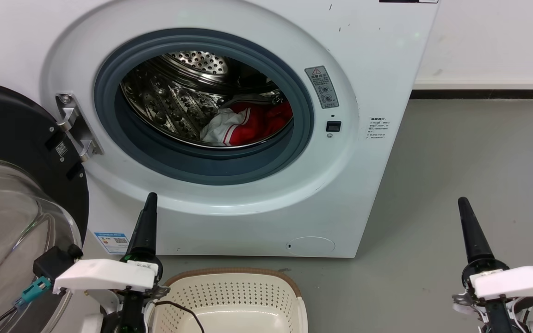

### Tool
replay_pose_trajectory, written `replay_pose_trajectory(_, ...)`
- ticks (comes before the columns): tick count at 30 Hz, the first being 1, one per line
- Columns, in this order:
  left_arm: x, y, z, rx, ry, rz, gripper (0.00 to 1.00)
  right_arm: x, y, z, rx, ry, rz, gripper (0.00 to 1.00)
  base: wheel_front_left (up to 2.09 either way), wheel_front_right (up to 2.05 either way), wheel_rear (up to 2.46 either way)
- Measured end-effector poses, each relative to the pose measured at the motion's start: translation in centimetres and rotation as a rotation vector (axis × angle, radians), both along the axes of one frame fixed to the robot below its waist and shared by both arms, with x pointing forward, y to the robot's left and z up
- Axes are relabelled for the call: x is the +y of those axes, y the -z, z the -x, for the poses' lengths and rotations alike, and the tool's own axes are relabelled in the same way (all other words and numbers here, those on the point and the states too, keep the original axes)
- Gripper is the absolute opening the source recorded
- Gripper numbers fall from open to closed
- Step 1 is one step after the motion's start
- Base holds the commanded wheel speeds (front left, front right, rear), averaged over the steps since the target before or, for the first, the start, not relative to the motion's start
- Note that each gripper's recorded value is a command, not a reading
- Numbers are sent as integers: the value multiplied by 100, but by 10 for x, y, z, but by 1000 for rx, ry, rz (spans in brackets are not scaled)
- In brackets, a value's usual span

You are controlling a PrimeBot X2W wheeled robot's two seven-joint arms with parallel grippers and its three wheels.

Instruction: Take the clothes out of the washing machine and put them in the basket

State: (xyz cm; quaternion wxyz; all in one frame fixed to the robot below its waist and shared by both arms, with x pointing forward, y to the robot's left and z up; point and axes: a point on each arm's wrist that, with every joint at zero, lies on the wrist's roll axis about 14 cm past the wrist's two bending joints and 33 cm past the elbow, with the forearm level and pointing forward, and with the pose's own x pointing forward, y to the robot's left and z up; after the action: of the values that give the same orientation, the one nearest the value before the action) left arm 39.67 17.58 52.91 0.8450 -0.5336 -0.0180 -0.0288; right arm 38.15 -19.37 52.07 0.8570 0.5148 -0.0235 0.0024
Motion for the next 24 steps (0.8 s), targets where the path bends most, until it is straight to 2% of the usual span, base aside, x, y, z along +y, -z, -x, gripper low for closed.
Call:
replay_pose_trajectory(11,-6,-3,0,-23,0,-217,100,5,5,4,10,-4,234,100,0,0,0)
replay_pose_trajectory(24,-10,-3,0,-45,-3,-428,100,8,11,5,21,-12,427,100,0,0,0)
